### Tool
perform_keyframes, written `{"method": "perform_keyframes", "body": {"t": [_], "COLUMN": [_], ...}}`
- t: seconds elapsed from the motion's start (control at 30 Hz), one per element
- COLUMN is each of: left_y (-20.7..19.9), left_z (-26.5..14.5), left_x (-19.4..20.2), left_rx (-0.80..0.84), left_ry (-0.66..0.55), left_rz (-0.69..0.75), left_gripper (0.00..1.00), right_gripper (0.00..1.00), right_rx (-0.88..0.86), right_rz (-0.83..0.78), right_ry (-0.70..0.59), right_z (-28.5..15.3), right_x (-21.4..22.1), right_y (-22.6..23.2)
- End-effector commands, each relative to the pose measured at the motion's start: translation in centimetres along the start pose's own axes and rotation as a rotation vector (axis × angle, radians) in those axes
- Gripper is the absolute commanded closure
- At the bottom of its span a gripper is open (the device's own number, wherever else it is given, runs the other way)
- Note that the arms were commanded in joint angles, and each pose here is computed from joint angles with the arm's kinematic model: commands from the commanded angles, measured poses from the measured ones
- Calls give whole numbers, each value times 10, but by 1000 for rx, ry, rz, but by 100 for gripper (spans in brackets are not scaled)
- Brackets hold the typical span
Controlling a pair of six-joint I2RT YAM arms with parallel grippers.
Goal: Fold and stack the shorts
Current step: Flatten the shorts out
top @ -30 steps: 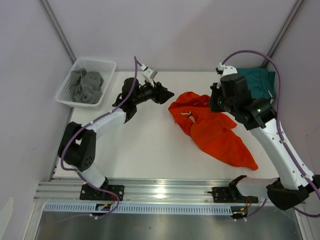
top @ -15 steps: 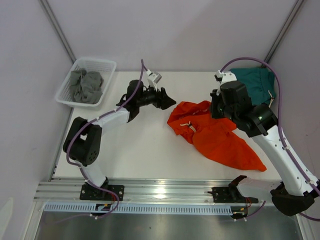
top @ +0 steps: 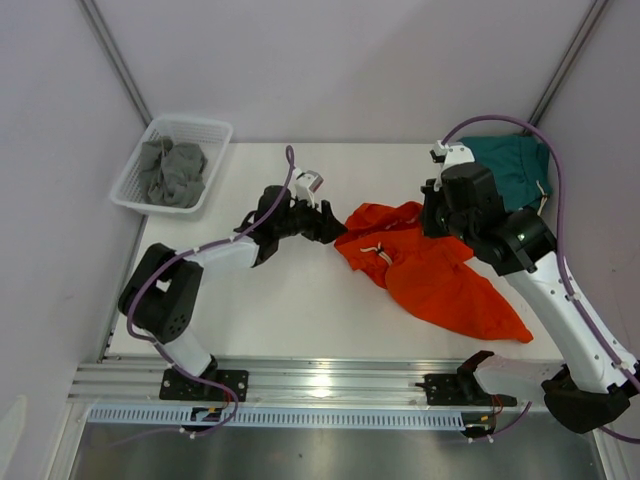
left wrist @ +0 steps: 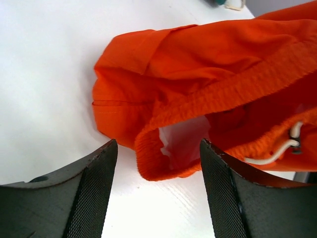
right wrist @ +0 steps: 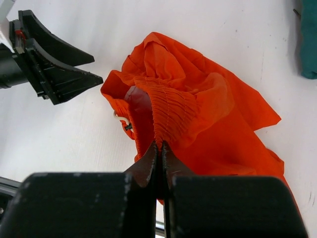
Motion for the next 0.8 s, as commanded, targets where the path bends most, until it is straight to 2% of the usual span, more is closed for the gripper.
{"method": "perform_keyframes", "body": {"t": [0.0,0.07,0.13,0.27,0.33,0.53,0.57,0.63,0.67,0.73,0.77], "left_y": [12,16,20,23,24,18,16,11,10,5,0], "left_z": [11,19,28,35,38,37,36,34,36,40,41], "left_x": [-7,-11,5,12,21,36,36,43,48,46,49], "left_rx": [-61,-68,-56,-51,-44,0,5,29,41,79,112], "left_ry": [-20,-12,37,44,65,73,70,86,100,106,117], "left_rz": [-11,-14,-38,-64,-79,-115,-119,-140,-153,-165,-170], "left_gripper": [31,32,34,34,42,47,57,66,77,87,100], "right_gripper": [100,100,100,100,100,100,100,100,100,100,100], "right_rx": [-32,-38,-39,-25,-15,-1,2,1,-2,-10,-12], "right_rz": [4,2,1,-4,-1,11,12,17,25,32,38], "right_ry": [-79,-80,-82,-77,-81,-101,-99,-100,-107,-116,-118], "right_z": [-15,-17,-19,-20,-21,-23,-21,-20,-21,-22,-22], "right_x": [-16,-16,-15,-13,-13,-17,-17,-18,-19,-20,-20], "right_y": [2,3,3,0,-3,-5,-5,-5,-4,-4,-4]}}
Point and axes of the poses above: each gripper's point midway between its finger pads, its own z axis out along the fingers, its own y axis along the line the jaws close on, x = y × z, the point moved 1 cm from there along -z, back along the fingers, and after that the axes turned 5 degrees about z, right-handed, at the moved point
